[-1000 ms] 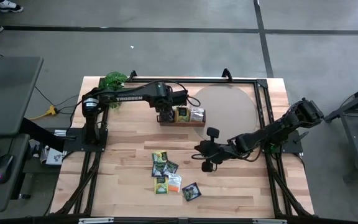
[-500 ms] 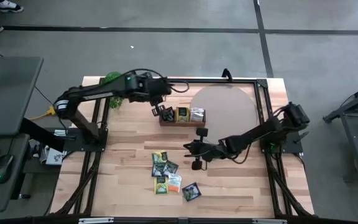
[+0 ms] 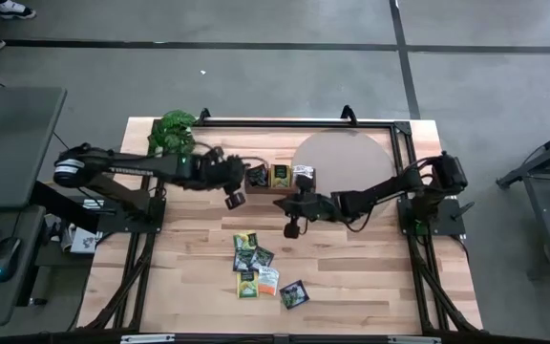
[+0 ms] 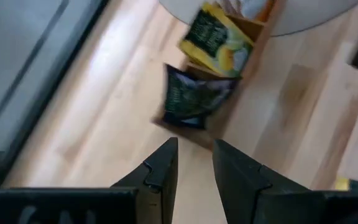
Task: Pick & Place Tea
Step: Put the violet tea bag into the left section of the wooden organizer
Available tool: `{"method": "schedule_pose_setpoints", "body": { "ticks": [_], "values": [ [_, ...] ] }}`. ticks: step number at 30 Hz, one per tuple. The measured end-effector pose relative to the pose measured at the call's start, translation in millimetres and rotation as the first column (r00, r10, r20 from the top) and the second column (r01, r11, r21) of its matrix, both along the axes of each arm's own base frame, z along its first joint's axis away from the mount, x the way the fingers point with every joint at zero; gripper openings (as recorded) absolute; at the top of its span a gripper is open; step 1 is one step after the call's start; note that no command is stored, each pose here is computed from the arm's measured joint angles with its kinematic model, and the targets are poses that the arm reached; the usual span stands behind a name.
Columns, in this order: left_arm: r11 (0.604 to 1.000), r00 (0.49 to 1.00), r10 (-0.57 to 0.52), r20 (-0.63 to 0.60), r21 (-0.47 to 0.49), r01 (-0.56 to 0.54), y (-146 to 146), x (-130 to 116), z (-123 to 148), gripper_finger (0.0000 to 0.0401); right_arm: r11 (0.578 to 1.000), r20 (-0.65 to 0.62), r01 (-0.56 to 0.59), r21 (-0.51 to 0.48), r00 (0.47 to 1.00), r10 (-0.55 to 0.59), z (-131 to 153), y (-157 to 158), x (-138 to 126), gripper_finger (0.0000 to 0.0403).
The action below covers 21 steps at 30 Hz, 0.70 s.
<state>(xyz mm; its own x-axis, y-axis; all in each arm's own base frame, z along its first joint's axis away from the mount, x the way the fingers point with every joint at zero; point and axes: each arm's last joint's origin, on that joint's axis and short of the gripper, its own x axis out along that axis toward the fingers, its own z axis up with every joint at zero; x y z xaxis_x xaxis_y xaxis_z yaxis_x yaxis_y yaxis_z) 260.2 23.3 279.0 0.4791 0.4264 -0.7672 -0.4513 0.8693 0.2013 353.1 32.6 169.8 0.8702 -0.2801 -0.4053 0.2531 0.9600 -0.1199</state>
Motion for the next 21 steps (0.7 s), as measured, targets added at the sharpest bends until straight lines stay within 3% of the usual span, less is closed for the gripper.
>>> {"method": "schedule_pose_setpoints", "body": {
  "ticks": [7,14,21],
  "values": [
    [0.999,0.996,0.022,0.084,-0.029,-0.02,-16.4,-13.5,-37.2,0.0097,1.0,-0.013,0.01,0.011,1.0,-0.009,-5.8,-14.7,3.7,0.0],
    [0.994,0.981,0.089,0.174,0.047,-0.098,-25.6,-31.9,-38.7,0.0097,1.0,-0.042,-0.007,0.015,0.999,0.007,-5.3,-18.3,22.0,0.0],
    [0.991,0.932,0.115,0.345,0.026,-0.132,-29.0,-56.5,-29.3,0.0097,1.0,-0.131,0.024,-0.017,0.991,-0.026,-9.5,-20.4,51.9,0.0]
  ]
}}
